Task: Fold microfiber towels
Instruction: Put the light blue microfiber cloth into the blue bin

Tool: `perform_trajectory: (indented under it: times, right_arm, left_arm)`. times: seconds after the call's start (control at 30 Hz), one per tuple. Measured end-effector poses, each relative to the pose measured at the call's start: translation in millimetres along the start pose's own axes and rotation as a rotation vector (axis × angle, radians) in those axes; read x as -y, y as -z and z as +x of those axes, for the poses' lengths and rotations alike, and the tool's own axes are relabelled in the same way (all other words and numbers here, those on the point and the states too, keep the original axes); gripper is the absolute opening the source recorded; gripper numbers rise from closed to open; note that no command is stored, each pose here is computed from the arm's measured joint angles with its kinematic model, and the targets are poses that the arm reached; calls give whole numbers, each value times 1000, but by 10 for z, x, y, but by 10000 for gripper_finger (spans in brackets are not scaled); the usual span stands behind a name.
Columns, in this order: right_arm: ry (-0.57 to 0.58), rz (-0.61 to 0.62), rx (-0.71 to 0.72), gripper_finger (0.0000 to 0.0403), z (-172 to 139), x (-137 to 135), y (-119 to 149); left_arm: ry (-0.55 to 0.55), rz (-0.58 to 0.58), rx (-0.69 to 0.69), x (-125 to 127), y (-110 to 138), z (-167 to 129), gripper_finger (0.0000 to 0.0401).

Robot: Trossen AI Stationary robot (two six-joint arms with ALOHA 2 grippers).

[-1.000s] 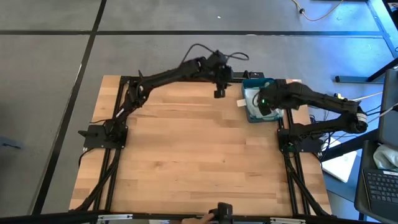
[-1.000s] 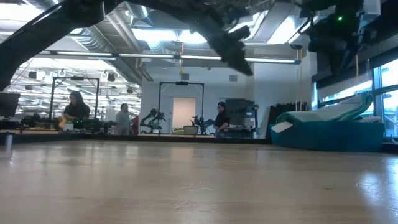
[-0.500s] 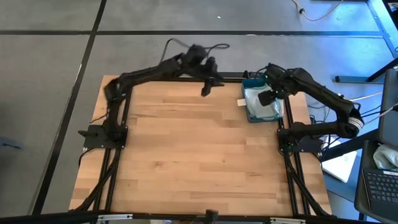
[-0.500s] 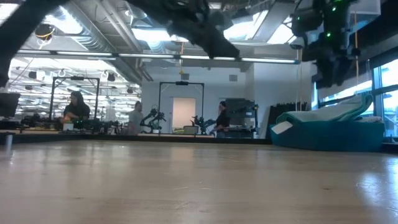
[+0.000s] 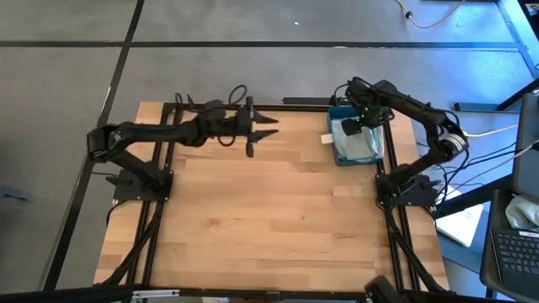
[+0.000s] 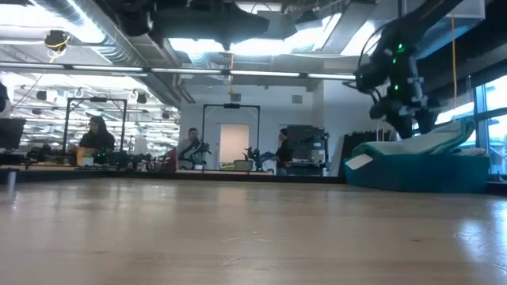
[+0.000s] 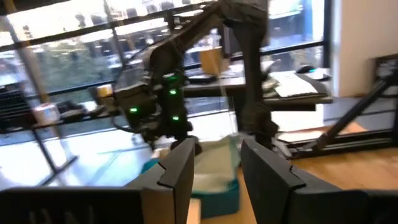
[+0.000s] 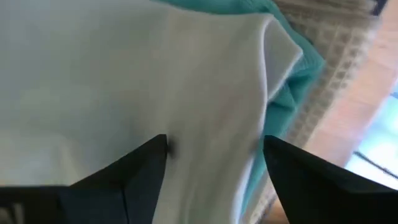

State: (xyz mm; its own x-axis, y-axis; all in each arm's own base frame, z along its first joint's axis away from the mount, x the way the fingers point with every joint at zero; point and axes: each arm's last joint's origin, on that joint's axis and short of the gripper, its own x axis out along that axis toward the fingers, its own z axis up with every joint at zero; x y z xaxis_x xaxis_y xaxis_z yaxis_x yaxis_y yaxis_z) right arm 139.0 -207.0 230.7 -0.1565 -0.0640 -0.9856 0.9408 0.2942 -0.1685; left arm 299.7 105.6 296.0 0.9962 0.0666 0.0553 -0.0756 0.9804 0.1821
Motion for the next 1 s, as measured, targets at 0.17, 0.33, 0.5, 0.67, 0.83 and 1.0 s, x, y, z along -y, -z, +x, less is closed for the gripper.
perform_trajectory:
  times: [0.17,0.33,0.5,0.67,0.83,1.0]
  right_arm:
    - [-38,28,12,239,23,-5,-214]
    - [-73,69,17,210,-36,2,-324]
    - [-30,65,-107,189,106,18,-307]
    - [-21,64,-127,180,173,-1,-338]
    - [-23,89,-129,180,175,-3,-339]
    - [-21,91,-122,180,176,-4,-345]
  left_arm:
    - [-8,-2,-11,15,47,-142,124]
    - [3,-19,-66,14,205,-189,124]
    - [-5,-30,-94,-27,301,-240,124]
    - [45,-56,-95,-50,323,-260,124]
    - [63,-63,-92,-45,322,-261,124]
    - [74,-64,-92,-42,323,-262,124]
